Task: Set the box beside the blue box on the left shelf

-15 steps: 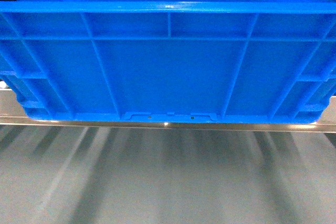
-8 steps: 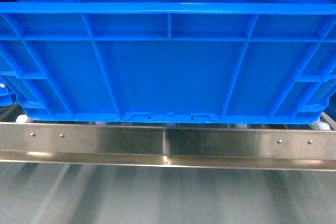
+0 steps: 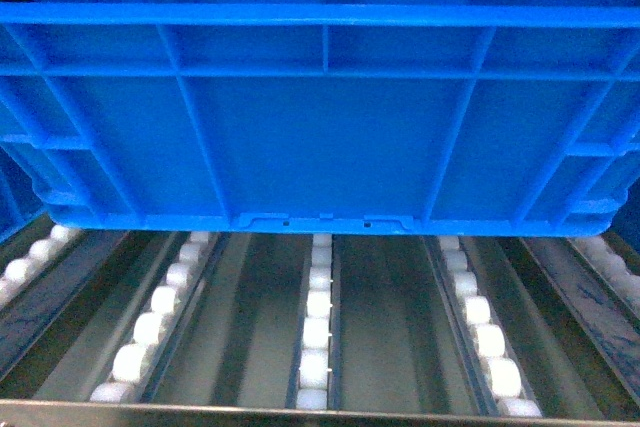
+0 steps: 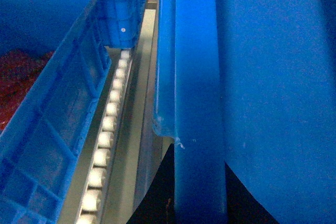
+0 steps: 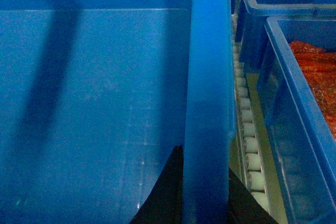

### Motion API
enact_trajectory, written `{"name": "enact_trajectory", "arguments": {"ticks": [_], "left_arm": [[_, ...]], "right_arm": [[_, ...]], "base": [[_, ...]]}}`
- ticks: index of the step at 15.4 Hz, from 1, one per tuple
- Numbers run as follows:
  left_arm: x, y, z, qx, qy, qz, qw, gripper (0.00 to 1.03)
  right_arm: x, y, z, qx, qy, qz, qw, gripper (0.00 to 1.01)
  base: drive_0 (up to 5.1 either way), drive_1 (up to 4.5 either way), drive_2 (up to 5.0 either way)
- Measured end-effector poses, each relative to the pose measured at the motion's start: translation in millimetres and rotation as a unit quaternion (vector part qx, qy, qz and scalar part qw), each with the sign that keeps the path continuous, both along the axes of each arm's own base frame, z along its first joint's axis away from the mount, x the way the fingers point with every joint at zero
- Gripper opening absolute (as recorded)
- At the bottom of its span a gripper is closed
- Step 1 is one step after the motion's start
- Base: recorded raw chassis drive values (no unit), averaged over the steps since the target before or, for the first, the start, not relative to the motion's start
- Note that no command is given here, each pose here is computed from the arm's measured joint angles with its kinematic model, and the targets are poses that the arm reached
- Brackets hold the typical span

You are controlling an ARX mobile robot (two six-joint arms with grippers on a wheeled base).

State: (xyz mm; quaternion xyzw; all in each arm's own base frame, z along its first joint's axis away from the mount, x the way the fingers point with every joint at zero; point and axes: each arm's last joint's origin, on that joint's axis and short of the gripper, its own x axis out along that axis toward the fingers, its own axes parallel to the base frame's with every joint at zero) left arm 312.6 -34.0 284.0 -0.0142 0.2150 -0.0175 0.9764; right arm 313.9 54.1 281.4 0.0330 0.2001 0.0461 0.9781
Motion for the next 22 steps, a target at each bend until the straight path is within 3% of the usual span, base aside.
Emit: {"name": "enact_trajectory", "arguments": {"ticks": [5,22], "left_arm": [[0.3,0.0,-1.7,-0.001,0.006,0.0,1.0,0.06],[0.3,0.0,-1.7,0.0,0.006,0.0,1.0,0.06]], "right_arm": [[0.0,0.1,-0.8,-0.001,0.003,0.0,1.0,0.08],[0.0,0.1,-0.8,-0.001,0.003,0.0,1.0,0.08]], "base": [[0.1,4.38,-4.3],[0.0,0.0,0.0]]}}
